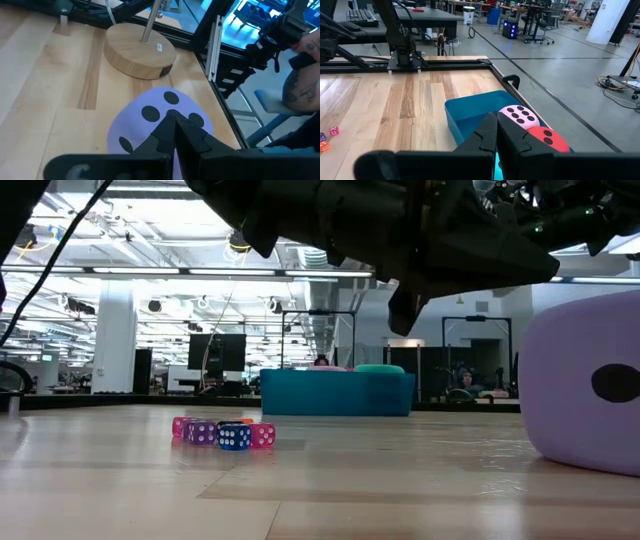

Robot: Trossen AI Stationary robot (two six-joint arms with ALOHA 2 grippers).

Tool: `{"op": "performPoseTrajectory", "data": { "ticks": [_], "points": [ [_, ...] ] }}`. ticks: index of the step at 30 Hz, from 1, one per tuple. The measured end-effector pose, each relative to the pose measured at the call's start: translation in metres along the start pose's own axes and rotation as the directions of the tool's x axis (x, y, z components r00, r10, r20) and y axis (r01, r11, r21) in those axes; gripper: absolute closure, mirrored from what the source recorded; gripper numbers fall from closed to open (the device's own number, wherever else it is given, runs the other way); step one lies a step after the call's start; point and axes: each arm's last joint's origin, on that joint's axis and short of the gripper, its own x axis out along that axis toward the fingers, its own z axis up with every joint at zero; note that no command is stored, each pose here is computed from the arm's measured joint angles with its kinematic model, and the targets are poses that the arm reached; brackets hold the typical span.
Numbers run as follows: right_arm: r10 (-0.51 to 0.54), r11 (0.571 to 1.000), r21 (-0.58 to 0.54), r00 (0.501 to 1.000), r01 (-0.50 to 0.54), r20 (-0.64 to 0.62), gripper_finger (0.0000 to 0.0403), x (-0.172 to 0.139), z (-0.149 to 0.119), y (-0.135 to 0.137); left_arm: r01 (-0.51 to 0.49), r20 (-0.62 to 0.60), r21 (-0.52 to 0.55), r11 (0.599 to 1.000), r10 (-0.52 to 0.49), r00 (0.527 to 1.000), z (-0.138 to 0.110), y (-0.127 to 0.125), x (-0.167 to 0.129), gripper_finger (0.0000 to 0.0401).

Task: Pick & Place Dice
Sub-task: Put the large purple dice into the blue bin

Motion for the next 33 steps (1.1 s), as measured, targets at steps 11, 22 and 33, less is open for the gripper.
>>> {"op": "performPoseTrajectory", "data": {
  "ticks": [11, 22, 33],
  "points": [
    [0.047, 0.999, -0.011, 0.999, -0.047, -0.015, 0.0403, 0.0, -0.001, 0.005, 0.025, -0.079, -0.041, 0.999, -0.028, 0.996, -0.006, 0.001, 0.0, 0.0401],
    [0.441, 0.897, 0.047, 0.896, -0.439, -0.052, 0.0403, -0.003, -0.009, 0.021, 0.029, -0.058, -0.04, 0.999, -0.031, 0.998, -0.003, 0.002, -0.001, 0.0401],
    [0.703, 0.711, 0.061, 0.704, -0.701, -0.103, 0.0403, 0.01, -0.02, 0.05, 0.031, -0.039, -0.01, 0.999, -0.032, 0.999, 0.005, 0.002, -0.005, 0.0401]
  ]
}}
